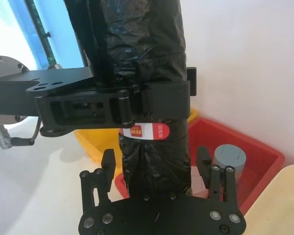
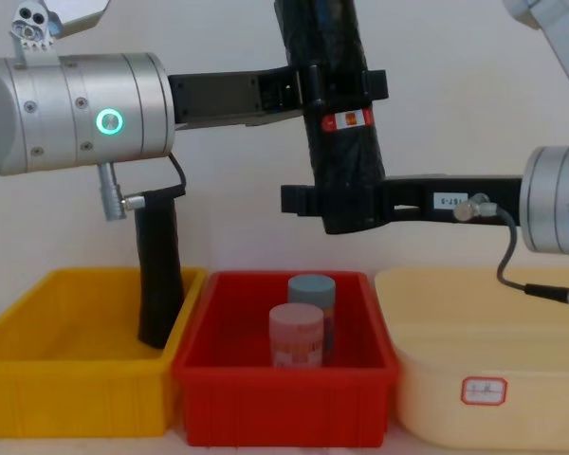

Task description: Pick up the garbage bag with the one hand and transfer it to the other hand.

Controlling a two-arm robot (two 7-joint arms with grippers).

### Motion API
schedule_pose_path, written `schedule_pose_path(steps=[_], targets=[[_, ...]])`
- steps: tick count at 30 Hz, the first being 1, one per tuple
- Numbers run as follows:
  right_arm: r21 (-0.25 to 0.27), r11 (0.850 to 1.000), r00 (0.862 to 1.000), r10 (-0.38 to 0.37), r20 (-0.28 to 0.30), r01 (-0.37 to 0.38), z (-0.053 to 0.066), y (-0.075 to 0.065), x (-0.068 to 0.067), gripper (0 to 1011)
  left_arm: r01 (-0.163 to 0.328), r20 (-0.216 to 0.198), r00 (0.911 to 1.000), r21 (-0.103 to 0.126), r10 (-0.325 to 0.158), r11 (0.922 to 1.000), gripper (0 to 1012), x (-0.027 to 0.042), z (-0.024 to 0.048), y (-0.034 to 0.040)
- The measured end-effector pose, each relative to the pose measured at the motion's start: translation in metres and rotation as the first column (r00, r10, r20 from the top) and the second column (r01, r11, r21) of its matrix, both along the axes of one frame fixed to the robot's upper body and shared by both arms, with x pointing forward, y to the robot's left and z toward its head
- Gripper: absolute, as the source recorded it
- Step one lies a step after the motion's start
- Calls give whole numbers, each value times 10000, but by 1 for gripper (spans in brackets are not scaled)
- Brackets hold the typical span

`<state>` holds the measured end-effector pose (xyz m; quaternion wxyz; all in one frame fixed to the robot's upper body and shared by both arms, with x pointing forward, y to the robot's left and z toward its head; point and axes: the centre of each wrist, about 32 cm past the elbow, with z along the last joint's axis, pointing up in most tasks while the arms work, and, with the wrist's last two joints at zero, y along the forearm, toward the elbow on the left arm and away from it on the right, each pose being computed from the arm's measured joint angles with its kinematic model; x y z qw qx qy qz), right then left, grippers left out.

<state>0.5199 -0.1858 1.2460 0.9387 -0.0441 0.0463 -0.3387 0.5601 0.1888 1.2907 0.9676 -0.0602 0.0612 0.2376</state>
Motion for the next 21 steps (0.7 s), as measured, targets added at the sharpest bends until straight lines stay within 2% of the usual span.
schedule_pose_path(steps=[8,17,21], targets=[[-51,10000,10000,5,22,-4,11,-4,15,1001,73,84,9999,157,-74,9999,401,-8,-15,1],[-73,10000,10000,-6,32,6,19,-9,22,1001,42,307,9995,452,-56,9990,401,-5,-54,1],[-80,10000,10000,-10,37,10,22,-11,25,931,19,369,9993,547,-39,9985,401,-3,-71,2]])
